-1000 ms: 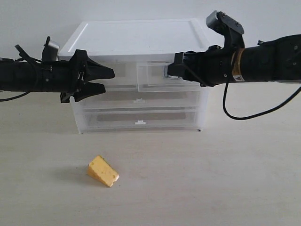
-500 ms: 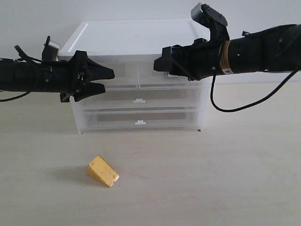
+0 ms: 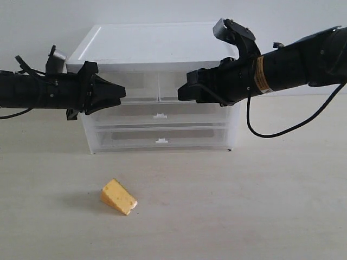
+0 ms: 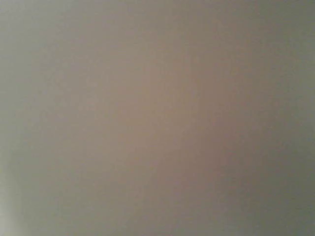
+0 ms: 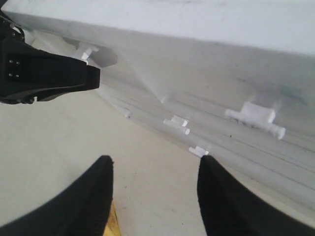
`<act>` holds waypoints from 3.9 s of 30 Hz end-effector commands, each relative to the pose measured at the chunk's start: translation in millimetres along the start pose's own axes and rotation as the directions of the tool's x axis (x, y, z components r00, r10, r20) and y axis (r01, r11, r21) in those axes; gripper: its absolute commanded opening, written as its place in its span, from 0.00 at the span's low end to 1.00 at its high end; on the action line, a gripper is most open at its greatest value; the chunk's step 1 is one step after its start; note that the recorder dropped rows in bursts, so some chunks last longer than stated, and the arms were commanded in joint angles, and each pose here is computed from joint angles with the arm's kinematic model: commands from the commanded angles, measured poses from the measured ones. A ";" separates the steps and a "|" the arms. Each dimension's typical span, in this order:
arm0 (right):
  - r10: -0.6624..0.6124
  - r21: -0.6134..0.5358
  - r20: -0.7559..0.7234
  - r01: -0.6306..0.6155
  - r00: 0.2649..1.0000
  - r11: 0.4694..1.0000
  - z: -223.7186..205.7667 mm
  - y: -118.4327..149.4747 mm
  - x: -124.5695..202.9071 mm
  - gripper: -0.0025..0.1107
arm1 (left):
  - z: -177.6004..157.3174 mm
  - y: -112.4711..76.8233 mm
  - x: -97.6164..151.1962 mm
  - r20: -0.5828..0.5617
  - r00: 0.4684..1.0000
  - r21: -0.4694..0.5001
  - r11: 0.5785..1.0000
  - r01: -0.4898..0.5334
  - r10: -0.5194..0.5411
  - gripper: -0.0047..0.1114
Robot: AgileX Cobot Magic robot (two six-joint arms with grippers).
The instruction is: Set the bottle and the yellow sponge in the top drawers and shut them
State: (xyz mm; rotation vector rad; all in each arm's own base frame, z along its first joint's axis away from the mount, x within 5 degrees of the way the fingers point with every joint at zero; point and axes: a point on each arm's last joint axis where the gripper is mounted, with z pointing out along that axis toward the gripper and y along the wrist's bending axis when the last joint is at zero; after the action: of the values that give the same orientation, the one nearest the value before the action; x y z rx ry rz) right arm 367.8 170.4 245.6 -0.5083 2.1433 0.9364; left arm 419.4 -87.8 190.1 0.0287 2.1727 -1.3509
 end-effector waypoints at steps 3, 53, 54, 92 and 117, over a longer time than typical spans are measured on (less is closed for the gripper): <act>0.001 -0.001 0.005 -0.001 1.000 1.000 -2.1 -0.2 -2.1 0.44 | -23.2 7.1 -18.6 0.102 0.993 0.051 0.997 0.051 -0.056 0.23; 0.001 0.011 0.010 -0.001 1.000 1.000 -2.1 -1.2 -2.5 0.44 | -14.9 20.2 -10.8 0.039 0.991 0.194 0.974 0.121 -0.131 0.07; 0.001 0.011 0.010 -0.001 1.000 1.000 -2.1 -1.2 -2.5 0.44 | -14.9 20.0 -10.8 0.039 0.991 0.196 0.973 0.121 -0.130 0.07; 0.059 0.133 0.104 -0.072 0.993 0.989 -0.9 -10.6 -9.5 0.44 | -42.1 -14.1 23.3 0.016 0.998 0.223 0.973 0.062 -0.067 0.07; 0.237 0.124 0.289 -0.282 0.928 0.951 47.7 0.6 -15.1 0.44 | -42.1 -12.8 27.2 -0.003 0.999 0.214 0.976 0.049 -0.050 0.07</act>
State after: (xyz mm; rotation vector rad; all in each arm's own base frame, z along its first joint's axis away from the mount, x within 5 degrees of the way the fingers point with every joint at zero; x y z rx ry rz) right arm 384.8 216.5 231.8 -0.1035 2.0608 0.9479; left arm 381.1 -60.7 188.2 -0.0302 2.0776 -1.5354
